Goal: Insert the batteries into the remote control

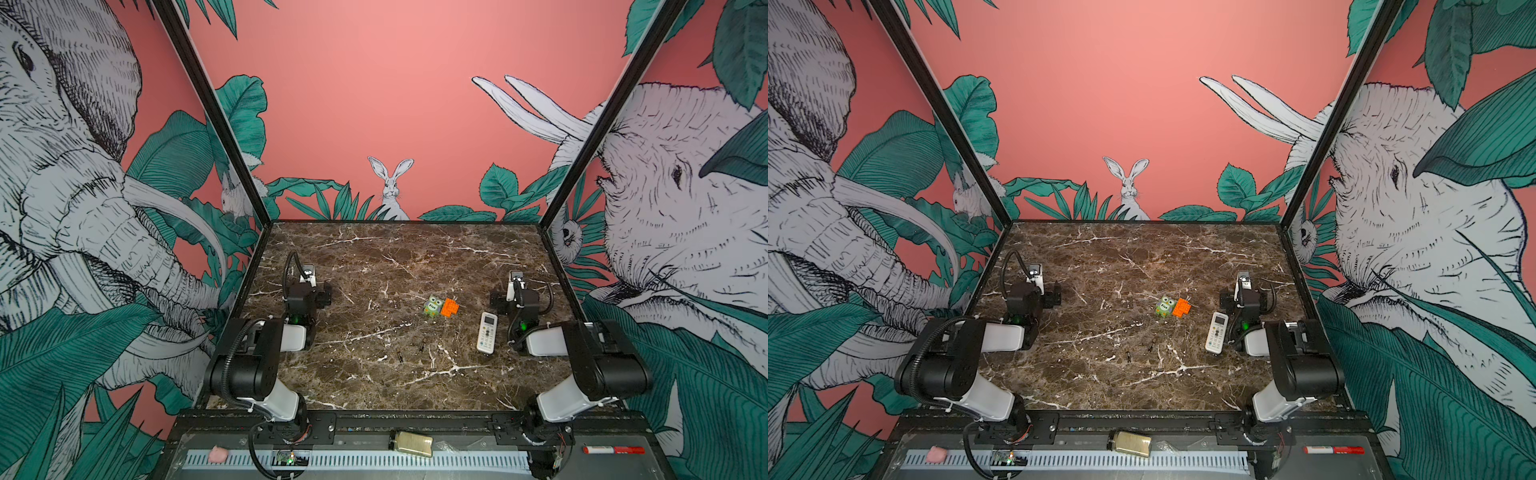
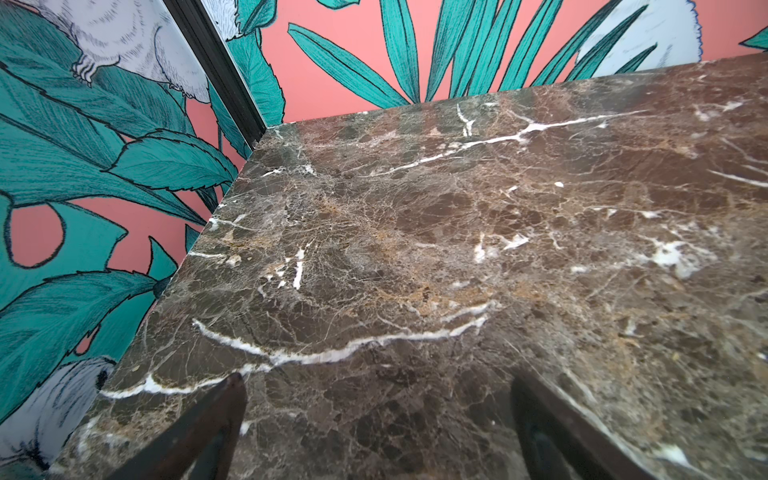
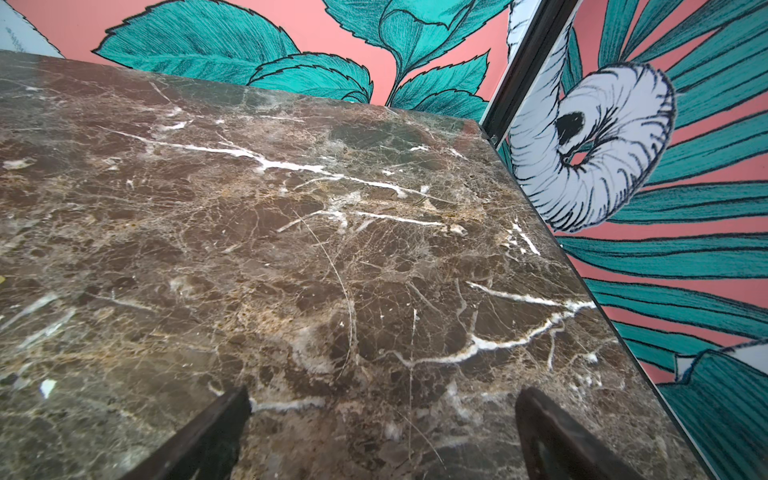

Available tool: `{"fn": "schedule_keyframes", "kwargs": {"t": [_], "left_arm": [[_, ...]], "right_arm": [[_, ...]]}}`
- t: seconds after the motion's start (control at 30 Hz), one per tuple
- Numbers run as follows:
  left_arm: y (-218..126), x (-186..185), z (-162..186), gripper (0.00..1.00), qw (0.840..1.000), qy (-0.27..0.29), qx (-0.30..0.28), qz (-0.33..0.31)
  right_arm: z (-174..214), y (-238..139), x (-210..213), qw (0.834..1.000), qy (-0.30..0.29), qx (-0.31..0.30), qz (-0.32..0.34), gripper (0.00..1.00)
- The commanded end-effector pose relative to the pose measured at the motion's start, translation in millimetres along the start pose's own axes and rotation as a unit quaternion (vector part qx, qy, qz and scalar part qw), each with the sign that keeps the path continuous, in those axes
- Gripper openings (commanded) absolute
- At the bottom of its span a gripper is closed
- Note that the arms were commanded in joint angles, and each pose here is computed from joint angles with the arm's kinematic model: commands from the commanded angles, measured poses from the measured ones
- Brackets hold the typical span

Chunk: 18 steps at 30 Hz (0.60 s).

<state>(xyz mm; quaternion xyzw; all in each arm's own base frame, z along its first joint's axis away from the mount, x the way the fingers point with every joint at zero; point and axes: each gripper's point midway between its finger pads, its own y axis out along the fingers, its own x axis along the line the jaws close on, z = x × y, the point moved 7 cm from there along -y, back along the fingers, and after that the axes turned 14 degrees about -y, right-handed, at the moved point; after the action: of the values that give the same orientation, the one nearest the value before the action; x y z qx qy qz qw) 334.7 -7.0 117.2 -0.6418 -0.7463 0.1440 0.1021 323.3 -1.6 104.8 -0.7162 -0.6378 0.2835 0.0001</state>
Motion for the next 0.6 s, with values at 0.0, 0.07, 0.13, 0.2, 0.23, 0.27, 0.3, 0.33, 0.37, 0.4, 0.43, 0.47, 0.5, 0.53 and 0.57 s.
{"fn": "schedule_keyframes", "kwargs": {"t": [0.0,0.07,0.13,0.2,0.23,0.27,0.3,0.33,0.37,0.4,0.43,0.47,0.5,0.53,0.57], "left_arm": [[-1,1,-2,1.0,1.0,-0.005,-0.01,0.005],[-2,1,-2,1.0,1.0,-0.005,-0.01,0.005],[-2,1,-2,1.0,1.0,-0.004,-0.01,0.005],[-1,1,-2,1.0,1.0,-0.005,-0.01,0.004],[-1,1,-2,1.0,1.0,-0.004,-0.01,0.004],[-1,1,-2,1.0,1.0,-0.004,-0.01,0.004],[-1,1,-2,1.0,1.0,-0.005,-0.01,0.004],[-2,1,-2,1.0,1.0,-0.005,-0.01,0.005],[-2,1,-2,1.0,1.0,-0.005,-0.01,0.004],[-2,2,-2,0.99,1.0,-0.005,-0.01,0.004],[-2,1,-2,0.99,1.0,-0.004,-0.01,0.004],[-2,1,-2,1.0,1.0,-0.004,-0.011,0.005],[-2,1,-2,1.0,1.0,-0.004,-0.012,0.005],[-2,1,-4,1.0,1.0,-0.004,-0.014,0.006],[-2,0,-7,1.0,1.0,-0.002,-0.016,0.008]], "right_arm": [[-14,0,-5,0.999,0.013,-0.028,0.007,0.99],[-14,0,-5,1.0,0.013,-0.027,0.006,0.99],[-14,0,-5,1.0,0.014,-0.027,0.006,0.99],[-14,0,-5,1.0,0.014,-0.026,0.006,0.99],[-14,0,-5,1.0,0.014,-0.026,0.006,0.99],[-14,0,-5,1.0,0.014,-0.026,0.006,0.99],[-14,0,-5,1.0,0.014,-0.026,0.005,0.99],[-14,0,-5,1.0,0.014,-0.027,0.006,0.99],[-14,-1,-6,0.999,0.015,-0.027,0.009,0.99],[-13,-1,-8,0.999,0.018,-0.027,0.021,0.99],[-13,-3,-10,0.999,0.02,-0.03,0.027,0.99],[-14,-6,-11,0.999,0.022,-0.037,0.03,0.99],[-15,-8,-11,0.999,0.021,-0.042,0.025,0.99],[-17,-10,-11,0.998,0.02,-0.048,0.021,0.99],[-20,-13,-11,0.998,0.018,-0.053,0.017,0.99]]}}
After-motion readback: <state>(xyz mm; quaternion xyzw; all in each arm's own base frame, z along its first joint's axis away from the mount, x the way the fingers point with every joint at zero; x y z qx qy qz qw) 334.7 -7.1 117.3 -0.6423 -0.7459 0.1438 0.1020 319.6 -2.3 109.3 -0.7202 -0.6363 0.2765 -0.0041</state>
